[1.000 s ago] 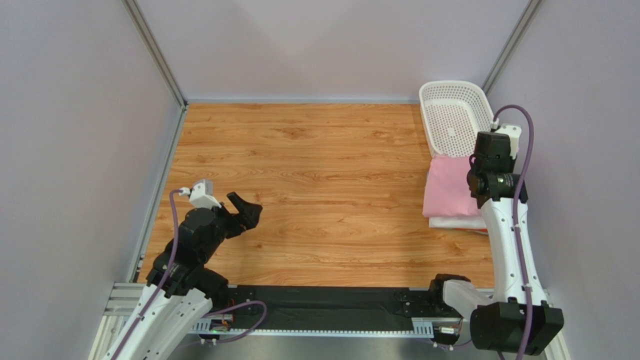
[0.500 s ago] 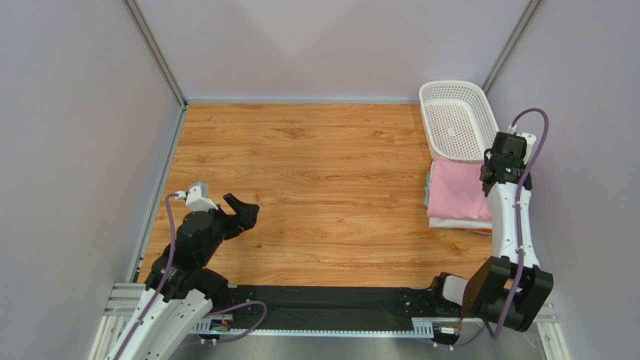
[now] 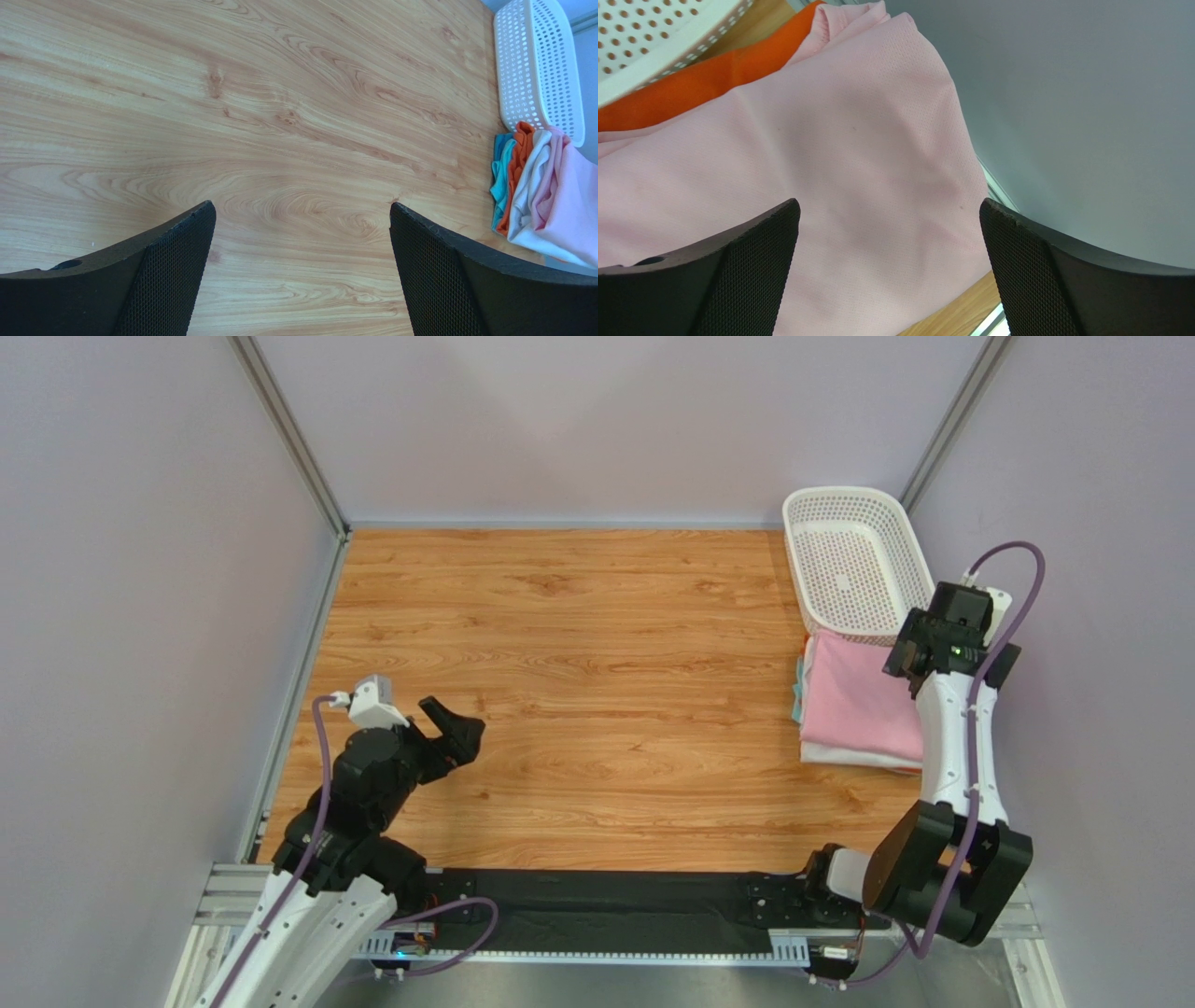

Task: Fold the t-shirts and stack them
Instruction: Neatly place the folded tshirt to the corner

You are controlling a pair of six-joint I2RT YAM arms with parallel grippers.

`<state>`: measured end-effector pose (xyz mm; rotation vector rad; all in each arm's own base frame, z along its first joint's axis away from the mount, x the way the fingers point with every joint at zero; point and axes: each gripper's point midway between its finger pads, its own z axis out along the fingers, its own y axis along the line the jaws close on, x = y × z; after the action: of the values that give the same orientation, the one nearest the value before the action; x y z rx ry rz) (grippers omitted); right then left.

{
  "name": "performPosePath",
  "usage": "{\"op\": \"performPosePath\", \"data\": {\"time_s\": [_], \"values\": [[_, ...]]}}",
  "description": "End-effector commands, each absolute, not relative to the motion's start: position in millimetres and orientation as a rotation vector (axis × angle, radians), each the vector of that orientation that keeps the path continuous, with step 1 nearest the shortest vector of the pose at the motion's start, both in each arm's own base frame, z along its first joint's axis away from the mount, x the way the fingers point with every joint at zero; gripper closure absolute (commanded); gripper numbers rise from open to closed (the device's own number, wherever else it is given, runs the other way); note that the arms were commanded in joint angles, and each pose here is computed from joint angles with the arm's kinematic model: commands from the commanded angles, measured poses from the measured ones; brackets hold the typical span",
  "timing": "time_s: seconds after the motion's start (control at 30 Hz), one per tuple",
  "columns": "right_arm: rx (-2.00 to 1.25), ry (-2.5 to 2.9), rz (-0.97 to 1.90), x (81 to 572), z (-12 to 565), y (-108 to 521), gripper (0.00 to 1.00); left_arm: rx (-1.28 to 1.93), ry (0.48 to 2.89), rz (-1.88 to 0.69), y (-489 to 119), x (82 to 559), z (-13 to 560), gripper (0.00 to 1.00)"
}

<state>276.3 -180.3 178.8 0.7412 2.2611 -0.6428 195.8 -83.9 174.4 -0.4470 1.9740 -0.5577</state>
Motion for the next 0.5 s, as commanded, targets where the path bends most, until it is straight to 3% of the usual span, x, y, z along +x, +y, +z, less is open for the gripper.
{"op": "performPosePath", "data": {"time_s": [0.0, 0.23, 0.47], "values": [[0.751, 2.1, -0.496, 293, 221, -169, 0.0, -0.455, 1.992, -0.55, -85, 197, 171, 0.0], [0.742, 2.064, -0.321, 302, 237, -147, 0.0, -0.449, 2.012, -0.54, -86, 198, 169, 0.0], [0.791, 2.119, -0.32, 324, 210, -166, 0.0, -0.448, 2.019, -0.539, -86, 198, 168, 0.0]]}}
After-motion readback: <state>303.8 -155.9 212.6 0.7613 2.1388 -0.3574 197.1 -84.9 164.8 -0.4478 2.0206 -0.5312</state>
